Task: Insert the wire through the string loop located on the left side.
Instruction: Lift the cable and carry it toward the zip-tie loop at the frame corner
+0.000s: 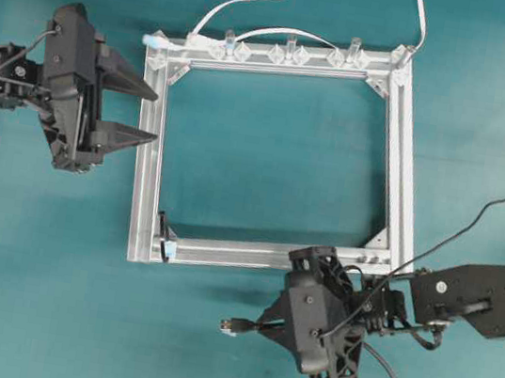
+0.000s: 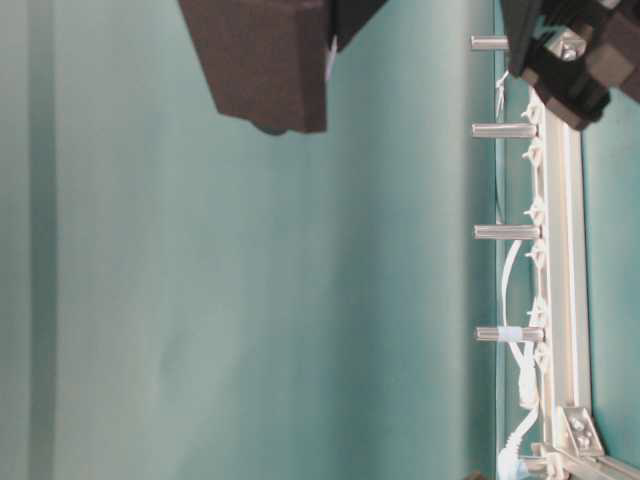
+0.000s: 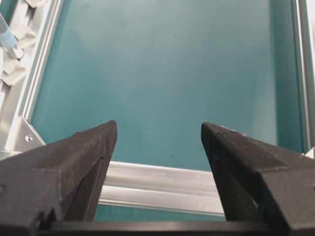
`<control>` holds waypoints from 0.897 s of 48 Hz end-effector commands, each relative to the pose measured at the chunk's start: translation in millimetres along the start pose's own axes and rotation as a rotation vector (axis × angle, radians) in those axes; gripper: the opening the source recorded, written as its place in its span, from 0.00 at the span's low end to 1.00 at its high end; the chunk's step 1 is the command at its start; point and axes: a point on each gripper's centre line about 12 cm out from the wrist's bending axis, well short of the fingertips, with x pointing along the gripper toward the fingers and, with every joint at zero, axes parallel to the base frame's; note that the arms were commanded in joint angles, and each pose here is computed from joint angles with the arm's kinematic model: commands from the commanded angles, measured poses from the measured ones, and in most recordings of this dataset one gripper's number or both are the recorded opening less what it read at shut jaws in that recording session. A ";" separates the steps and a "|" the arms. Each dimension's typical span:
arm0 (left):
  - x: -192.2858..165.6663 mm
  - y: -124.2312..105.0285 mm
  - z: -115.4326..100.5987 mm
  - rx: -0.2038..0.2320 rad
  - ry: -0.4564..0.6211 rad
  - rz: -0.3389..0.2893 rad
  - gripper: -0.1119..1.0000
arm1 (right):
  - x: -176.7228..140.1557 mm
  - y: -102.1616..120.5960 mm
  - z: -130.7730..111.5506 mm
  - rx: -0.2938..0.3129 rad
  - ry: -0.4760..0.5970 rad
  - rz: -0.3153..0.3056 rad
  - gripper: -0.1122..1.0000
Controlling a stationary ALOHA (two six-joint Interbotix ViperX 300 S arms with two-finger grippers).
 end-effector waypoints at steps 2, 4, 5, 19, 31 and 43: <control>-3.2 -3.4 9.2 0.012 -0.032 -0.011 0.77 | -8.7 5.4 21.7 -0.009 -0.053 0.017 0.19; -3.8 -3.8 8.9 0.013 -0.032 -0.012 0.77 | -8.7 4.8 21.8 -0.007 -0.054 0.016 0.19; -4.1 -3.7 8.6 0.013 -0.032 -0.012 0.77 | -8.7 4.8 21.8 -0.007 -0.054 0.016 0.19; -9.7 -7.1 7.7 0.019 -0.016 -0.024 0.77 | -8.4 -10.3 27.6 -0.018 -0.064 -0.011 0.19; -11.6 -21.6 1.0 0.049 0.029 -0.071 0.78 | -9.0 -33.1 35.6 -0.054 -0.057 -0.051 0.19; -13.5 -36.2 -4.7 0.085 0.067 -0.118 0.82 | -10.1 -52.8 44.3 -0.079 -0.051 -0.087 0.19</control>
